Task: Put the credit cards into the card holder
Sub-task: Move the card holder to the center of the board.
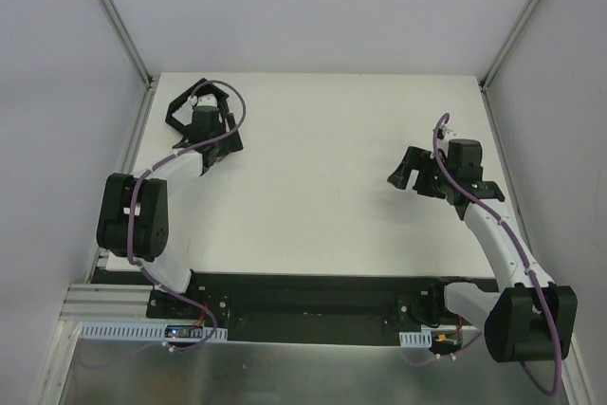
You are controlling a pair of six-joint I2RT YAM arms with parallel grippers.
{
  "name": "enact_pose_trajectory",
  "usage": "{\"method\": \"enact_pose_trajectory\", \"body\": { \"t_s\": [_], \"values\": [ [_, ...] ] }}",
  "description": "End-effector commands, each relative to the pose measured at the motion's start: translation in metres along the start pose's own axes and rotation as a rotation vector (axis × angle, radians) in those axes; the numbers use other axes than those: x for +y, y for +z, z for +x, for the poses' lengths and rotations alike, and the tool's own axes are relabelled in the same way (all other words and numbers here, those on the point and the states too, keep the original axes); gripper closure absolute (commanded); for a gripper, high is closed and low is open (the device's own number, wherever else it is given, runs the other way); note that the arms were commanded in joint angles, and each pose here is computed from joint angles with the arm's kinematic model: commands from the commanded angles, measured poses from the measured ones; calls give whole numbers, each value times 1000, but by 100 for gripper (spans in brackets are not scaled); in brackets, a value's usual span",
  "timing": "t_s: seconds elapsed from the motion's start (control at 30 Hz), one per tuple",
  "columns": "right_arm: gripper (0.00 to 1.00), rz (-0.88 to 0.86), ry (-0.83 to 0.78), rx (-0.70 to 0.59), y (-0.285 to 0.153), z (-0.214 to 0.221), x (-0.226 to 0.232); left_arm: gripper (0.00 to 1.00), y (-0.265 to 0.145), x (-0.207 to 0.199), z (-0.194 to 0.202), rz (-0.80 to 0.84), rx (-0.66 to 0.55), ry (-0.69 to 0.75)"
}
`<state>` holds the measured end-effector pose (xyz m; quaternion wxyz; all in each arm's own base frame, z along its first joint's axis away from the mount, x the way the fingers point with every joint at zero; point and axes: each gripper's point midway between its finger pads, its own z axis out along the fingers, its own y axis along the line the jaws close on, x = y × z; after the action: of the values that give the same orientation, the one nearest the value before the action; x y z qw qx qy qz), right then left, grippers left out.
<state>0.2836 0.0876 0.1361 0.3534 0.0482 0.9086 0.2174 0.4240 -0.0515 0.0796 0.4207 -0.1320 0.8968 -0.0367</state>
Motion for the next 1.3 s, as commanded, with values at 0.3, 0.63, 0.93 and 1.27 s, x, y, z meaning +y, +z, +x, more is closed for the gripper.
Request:
{"method": "enact_pose_trajectory", "body": {
  "t_s": [0.3,0.63,0.93,1.27],
  "values": [
    [4,54,-43,26,1,-8,-9,22,31,-51,-40,188,-37,108],
    [3,85,-51,58,3,-5,-17,19,43,-39,-13,119,133,57],
    [3,93,-50,91,8,0,-21,18,55,-33,7,78,223,11],
    [3,110,-53,101,7,-2,-25,20,42,-37,48,122,351,28]
  ]
}}
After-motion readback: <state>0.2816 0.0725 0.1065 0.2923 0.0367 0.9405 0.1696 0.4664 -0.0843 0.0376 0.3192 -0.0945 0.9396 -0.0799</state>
